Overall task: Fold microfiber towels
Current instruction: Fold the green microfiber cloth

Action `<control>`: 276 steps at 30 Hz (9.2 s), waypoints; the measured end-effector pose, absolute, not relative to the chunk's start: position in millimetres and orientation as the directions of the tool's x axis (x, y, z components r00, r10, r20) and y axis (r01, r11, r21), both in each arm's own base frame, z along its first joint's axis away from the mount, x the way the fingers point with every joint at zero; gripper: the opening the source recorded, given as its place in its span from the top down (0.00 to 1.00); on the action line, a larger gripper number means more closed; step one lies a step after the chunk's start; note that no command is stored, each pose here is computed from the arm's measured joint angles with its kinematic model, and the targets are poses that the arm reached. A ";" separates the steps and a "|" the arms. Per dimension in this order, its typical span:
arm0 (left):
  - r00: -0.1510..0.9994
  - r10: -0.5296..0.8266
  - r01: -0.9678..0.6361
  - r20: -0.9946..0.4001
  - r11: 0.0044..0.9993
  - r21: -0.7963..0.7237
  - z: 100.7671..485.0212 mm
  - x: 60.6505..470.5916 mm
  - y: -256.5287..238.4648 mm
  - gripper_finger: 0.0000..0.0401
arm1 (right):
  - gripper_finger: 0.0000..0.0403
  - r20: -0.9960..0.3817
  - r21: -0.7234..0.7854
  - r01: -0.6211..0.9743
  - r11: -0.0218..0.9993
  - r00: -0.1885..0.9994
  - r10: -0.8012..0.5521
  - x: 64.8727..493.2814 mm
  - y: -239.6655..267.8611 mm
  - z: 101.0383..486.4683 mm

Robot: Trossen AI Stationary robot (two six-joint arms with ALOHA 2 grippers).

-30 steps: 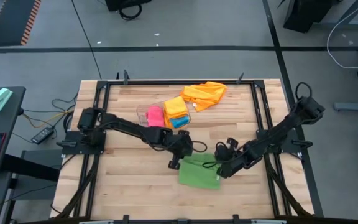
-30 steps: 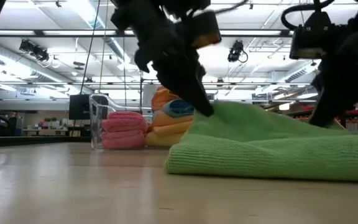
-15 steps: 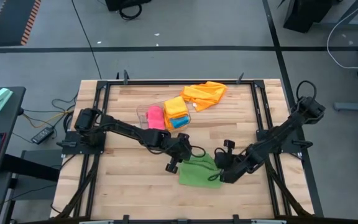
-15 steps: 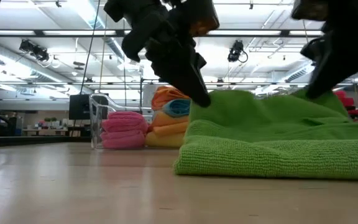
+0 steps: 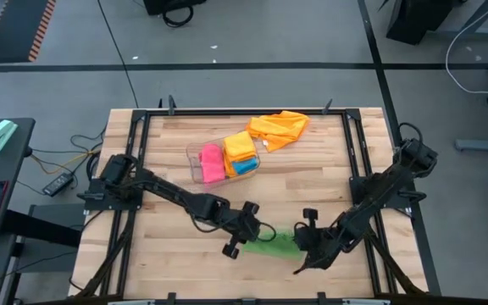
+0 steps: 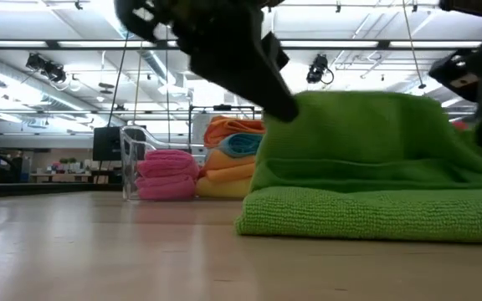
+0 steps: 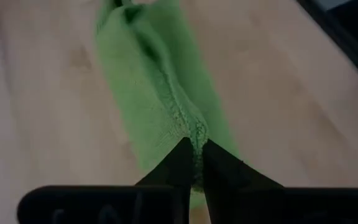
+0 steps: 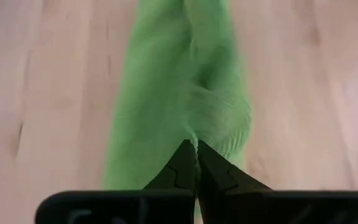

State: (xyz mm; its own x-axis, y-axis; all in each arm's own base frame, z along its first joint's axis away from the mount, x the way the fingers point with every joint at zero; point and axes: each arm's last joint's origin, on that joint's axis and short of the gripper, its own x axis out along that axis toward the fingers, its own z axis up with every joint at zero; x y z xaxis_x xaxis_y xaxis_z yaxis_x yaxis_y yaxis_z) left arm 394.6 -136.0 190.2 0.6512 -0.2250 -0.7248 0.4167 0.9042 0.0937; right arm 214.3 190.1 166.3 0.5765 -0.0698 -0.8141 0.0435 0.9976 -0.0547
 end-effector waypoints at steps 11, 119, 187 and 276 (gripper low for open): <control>0.616 -0.259 0.424 -0.744 0.905 0.036 161.7 393.6 -165.2 0.92 | 0.97 -0.798 0.018 -0.002 1.000 0.603 0.015 208.1 213.7 161.8; 0.594 -0.084 0.678 -0.800 0.587 0.442 152.6 387.2 -161.7 0.95 | 0.58 -0.580 0.103 0.265 0.959 0.799 -0.158 229.1 206.2 143.0; 0.564 -0.107 0.319 -0.818 0.943 0.096 129.8 405.5 -131.9 0.58 | 0.58 -0.548 0.168 0.318 0.933 0.817 -0.179 272.3 201.5 75.3; 0.578 -0.106 0.389 -0.809 0.907 0.159 171.8 393.2 -122.7 0.54 | 0.99 -0.889 -0.343 -0.594 0.728 0.455 -0.048 255.4 232.8 128.6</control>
